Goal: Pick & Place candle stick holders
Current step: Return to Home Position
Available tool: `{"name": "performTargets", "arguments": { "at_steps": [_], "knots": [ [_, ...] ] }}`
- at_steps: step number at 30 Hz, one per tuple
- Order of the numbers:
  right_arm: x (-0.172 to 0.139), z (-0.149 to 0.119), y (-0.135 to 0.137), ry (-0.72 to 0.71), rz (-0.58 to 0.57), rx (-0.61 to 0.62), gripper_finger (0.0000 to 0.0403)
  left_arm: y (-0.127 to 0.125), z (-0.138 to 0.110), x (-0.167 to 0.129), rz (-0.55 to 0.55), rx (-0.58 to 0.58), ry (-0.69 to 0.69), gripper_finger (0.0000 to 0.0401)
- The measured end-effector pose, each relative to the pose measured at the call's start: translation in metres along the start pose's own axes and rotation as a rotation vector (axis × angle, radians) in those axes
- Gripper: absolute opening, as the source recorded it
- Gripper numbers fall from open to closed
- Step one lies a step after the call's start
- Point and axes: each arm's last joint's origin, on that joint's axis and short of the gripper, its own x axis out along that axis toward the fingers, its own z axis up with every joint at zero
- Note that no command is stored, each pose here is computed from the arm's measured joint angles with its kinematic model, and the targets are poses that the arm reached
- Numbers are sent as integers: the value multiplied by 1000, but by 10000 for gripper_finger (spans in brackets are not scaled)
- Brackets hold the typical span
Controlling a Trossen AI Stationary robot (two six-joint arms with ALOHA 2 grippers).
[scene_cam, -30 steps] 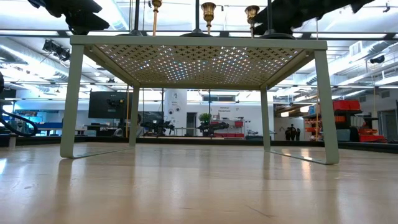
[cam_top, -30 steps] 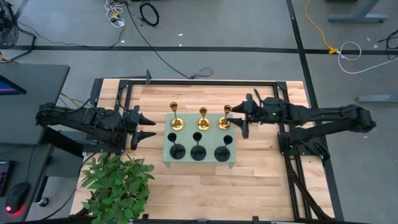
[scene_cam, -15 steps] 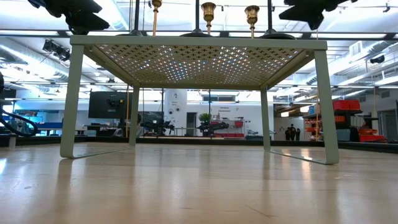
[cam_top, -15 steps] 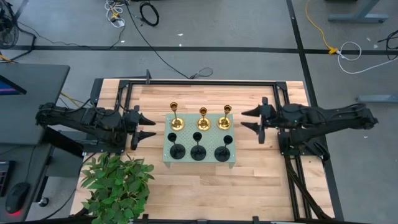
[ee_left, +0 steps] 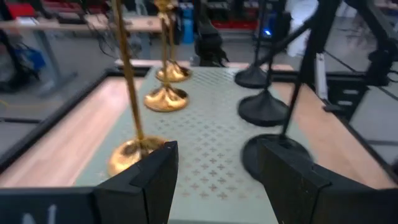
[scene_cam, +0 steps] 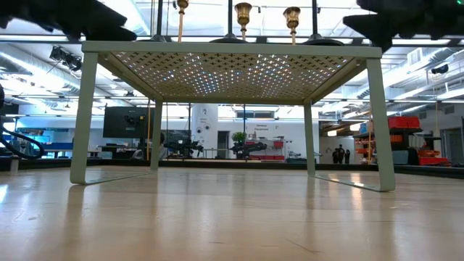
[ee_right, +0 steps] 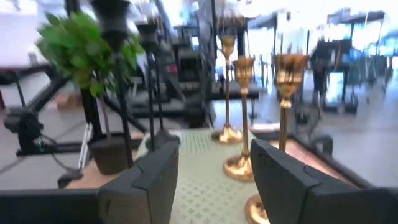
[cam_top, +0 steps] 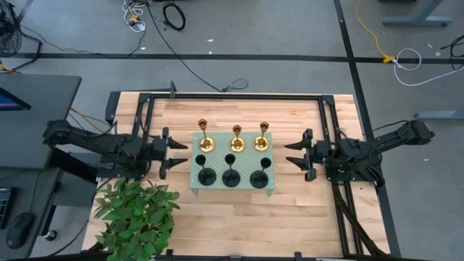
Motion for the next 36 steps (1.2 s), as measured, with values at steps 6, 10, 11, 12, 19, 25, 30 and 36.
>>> {"name": "performTargets", "arguments": {
  "at_steps": [6, 10, 11, 12, 19, 25, 30, 36],
  "knots": [
    [-21, -27, -5, -190, 11, -22, 201, 2, -22, 4, 45, 59, -111, 218],
    [-28, -29, -8, -212, -14, -33, 201, 6, -25, -4, 71, 44, -141, 218],
    [-30, -28, -8, -216, -19, -32, 201, 7, -25, -7, 69, 43, -142, 218],
    [-31, -27, -8, -228, -28, -37, 201, 7, -26, -11, 63, 46, -140, 218],
    [-45, -25, -12, -212, -151, -52, 201, 18, -29, -40, 100, 30, -184, 218],
    [-58, -27, -9, -183, -93, -70, 201, 20, -37, -50, 27, 20, -158, 218],
    [-67, -3, -7, -93, -24, -105, 201, 21, -49, -44, 121, 22, -137, 218],
    [-69, -10, 1, -50, 128, -98, 201, 19, -76, -27, 159, 31, -185, 218]
  ]
}}
